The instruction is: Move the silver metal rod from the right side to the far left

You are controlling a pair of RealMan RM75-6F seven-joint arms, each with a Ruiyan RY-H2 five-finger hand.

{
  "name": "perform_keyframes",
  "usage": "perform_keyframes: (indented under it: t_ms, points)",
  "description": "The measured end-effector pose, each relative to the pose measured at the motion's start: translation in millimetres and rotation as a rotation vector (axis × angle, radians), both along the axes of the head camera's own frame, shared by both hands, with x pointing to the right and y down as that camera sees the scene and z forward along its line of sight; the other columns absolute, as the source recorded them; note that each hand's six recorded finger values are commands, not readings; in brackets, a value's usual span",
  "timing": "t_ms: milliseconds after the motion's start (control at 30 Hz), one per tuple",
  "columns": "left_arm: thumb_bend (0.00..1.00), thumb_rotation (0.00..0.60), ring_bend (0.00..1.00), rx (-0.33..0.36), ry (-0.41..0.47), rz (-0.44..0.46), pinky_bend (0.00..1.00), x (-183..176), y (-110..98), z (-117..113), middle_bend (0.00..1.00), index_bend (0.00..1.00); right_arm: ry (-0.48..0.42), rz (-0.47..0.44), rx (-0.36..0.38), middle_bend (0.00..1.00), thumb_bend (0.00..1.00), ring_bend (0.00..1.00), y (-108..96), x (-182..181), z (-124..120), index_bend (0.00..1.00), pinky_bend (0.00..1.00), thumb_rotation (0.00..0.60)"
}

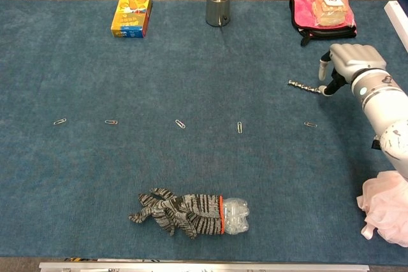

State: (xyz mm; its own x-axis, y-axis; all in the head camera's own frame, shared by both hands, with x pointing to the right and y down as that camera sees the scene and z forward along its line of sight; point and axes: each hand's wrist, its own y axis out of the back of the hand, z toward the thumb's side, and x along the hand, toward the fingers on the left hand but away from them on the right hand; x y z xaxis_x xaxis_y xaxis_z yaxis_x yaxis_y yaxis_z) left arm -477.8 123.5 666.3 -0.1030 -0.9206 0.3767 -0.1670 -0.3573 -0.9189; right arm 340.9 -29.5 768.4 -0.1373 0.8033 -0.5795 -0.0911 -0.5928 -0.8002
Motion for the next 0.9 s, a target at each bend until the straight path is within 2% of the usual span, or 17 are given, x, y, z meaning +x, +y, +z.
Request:
perform_keyframes:
  t_ms: [400,533,733,900]
  points:
    - [0.38,0.600,0.31,-0.001,0.005,0.001,0.44,1.1,-0.2,2.9,0.21,0.26,0.038,0.021,0.004,1.00,0.26,1.00,3.0,6.9,5.9,0.58,1.00,0.600]
    - [0.38,0.600,0.31,-0.003,0.006,0.000,0.44,0.2,0.5,3.0,0.21,0.26,0.050,0.017,0.001,1.00,0.15,1.00,3.7,6.2,7.0,0.59,1.00,0.600]
    - [0.38,0.600,0.31,-0.003,0.007,-0.005,0.44,-1.5,2.3,3.3,0.21,0.26,0.084,0.012,0.001,1.00,0.04,1.00,1.9,4.7,5.5,0.60,1.00,0.600]
    - [0.38,0.600,0.31,-0.005,0.008,-0.008,0.44,-2.8,3.0,4.1,0.21,0.26,0.092,0.024,0.008,1.00,0.07,1.00,-1.3,1.3,5.4,0.61,1.00,0.600]
